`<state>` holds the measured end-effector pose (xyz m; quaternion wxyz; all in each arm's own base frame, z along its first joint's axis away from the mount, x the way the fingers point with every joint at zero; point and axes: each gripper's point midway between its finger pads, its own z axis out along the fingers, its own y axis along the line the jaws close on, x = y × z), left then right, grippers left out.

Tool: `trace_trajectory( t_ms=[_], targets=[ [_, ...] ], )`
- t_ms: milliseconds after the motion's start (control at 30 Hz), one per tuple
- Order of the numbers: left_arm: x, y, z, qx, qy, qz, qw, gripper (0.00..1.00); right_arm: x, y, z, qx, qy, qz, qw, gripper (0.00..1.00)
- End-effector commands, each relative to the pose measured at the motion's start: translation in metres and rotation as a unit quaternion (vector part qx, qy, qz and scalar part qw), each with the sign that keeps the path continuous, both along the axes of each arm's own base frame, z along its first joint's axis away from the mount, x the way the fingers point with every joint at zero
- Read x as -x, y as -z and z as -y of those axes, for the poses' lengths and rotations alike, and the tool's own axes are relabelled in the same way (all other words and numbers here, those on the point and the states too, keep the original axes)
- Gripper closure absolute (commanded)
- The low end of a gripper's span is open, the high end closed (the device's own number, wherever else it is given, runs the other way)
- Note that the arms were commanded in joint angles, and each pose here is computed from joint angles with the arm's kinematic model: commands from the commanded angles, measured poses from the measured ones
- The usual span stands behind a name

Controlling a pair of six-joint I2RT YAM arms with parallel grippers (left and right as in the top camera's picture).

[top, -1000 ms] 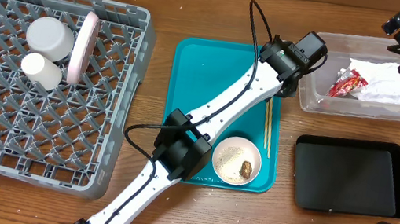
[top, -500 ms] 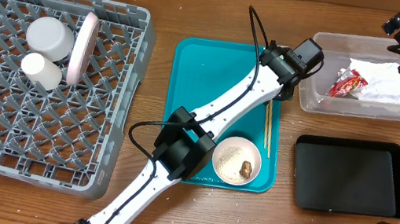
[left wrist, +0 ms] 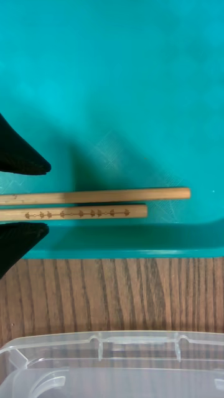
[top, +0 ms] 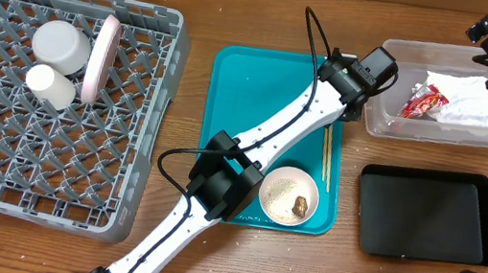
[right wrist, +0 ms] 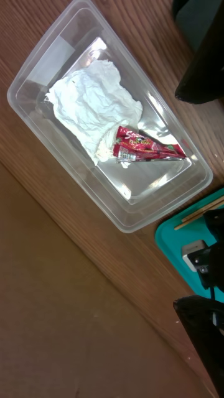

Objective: Sort waste into correct bins and load items into the dishwasher
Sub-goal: 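Lift one chopstick with the left gripper and carry it to the rack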

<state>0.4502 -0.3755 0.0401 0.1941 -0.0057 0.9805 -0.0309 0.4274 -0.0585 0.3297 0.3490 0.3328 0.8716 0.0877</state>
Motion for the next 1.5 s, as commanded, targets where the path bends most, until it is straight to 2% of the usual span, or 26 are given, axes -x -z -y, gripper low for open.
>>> trace_trajectory(
  t_ms=[0,400,500,600,900,1000,1100,1200,1467],
  targets=[
    [0.004,0.017,-0.002,-0.019,-0.006,-0.006,1.0,0.71,-0.001,-0.005,0.0,0.002,0.001,0.007,1.0,0.0],
    [0.01,0.049,-0.009,-0.039,-0.012,-0.033,0.999,0.7,-0.001,-0.005,0.0,0.002,0.001,0.007,1.0,0.0],
    [0.008,0.049,-0.01,-0.037,-0.014,-0.032,0.999,0.74,-0.001,-0.005,0.0,0.002,0.001,0.007,1.0,0.0],
    [0.007,0.05,-0.015,-0.038,-0.02,-0.037,0.998,0.85,-0.001,-0.005,0.0,0.002,0.001,0.007,1.0,0.0],
    [0.003,0.048,-0.026,-0.024,-0.031,-0.057,0.998,0.87,-0.001,-0.005,0.0,0.002,0.001,0.007,1.0,0.0],
    [0.001,0.048,-0.029,-0.026,-0.034,-0.059,0.997,0.96,-0.001,-0.005,0.0,0.002,0.001,0.007,1.0,0.0],
    [0.0,0.043,-0.033,-0.031,-0.019,-0.059,0.998,0.96,-0.001,-0.005,0.0,0.002,0.001,0.007,1.0,0.0],
    [-0.004,0.015,-0.04,-0.04,0.017,-0.05,0.998,0.96,-0.001,-0.005,0.0,0.002,0.001,0.007,1.0,0.0],
    [-0.022,-0.112,-0.103,-0.048,0.073,0.005,0.996,0.96,-0.001,-0.005,0.0,0.002,0.001,0.007,1.0,0.0]
  ],
)
